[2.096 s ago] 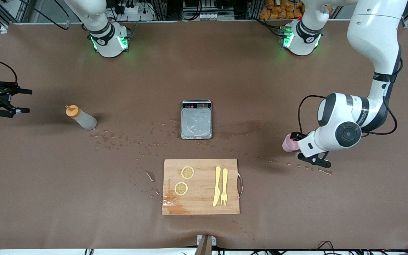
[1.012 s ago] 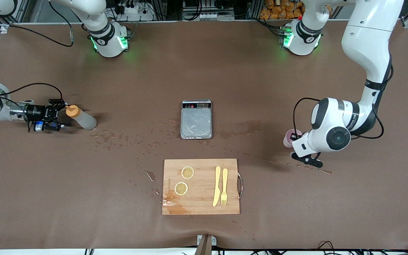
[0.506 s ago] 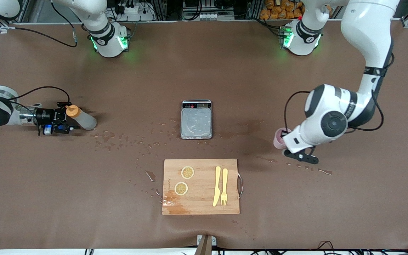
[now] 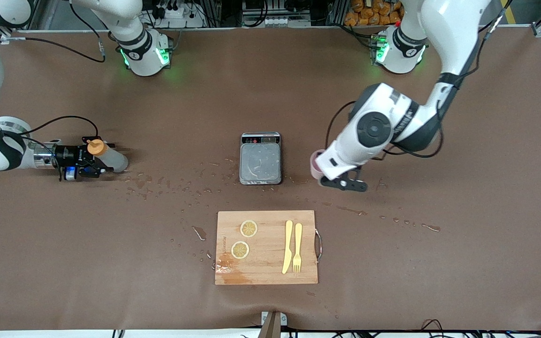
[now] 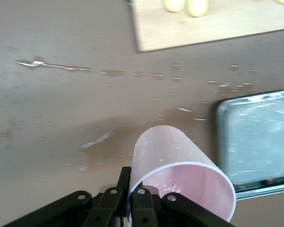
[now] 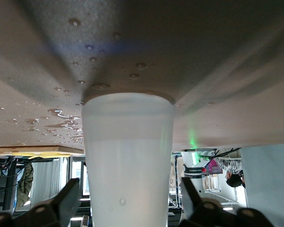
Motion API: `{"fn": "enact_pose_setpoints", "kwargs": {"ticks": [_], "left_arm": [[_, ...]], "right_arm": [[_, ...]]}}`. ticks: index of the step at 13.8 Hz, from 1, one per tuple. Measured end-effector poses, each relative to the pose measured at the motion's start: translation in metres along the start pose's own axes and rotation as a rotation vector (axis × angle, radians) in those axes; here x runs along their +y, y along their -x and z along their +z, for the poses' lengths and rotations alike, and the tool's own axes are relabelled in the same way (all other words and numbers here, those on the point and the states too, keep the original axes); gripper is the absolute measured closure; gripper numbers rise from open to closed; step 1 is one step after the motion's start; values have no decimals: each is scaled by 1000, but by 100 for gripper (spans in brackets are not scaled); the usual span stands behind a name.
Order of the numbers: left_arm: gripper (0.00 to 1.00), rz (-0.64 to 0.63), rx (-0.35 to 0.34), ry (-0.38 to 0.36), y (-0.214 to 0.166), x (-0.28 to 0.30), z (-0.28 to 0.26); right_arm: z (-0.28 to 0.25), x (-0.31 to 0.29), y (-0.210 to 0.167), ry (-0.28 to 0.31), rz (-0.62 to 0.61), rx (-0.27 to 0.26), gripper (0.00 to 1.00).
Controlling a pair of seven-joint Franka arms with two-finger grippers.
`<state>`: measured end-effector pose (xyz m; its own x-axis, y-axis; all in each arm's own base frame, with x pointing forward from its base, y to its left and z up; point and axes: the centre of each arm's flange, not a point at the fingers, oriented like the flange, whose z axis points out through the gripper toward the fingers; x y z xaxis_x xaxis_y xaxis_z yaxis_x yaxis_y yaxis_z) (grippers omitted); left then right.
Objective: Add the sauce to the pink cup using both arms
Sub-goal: 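Carry the pink cup onto the silver scale with the left gripper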
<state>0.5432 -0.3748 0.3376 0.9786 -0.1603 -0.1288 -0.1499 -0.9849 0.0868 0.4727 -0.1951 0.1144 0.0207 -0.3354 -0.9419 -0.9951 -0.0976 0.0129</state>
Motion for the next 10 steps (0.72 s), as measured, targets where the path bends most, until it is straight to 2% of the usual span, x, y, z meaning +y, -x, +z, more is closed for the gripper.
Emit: {"fn": "enact_pose_setpoints", "kwargs": {"ticks": [1,2,3,7,10], "left_arm": [[96,-6,-8,4,5,26,9],[96,-8,-20,7,11,50,21],[96,-14,-28,13,15,71,34],[96,-48,-26,49,10,109,65],[96,-43,5,74,11,125,81]], "right_arm": [[0,0,0,-1,0,0,28],[0,0,0,-2,0,0,39],[-1,-1,1,-3,4,1,45],[-4,-20,17,17,44,8,53],[-2,-47,57,59,67,63,54]]}}
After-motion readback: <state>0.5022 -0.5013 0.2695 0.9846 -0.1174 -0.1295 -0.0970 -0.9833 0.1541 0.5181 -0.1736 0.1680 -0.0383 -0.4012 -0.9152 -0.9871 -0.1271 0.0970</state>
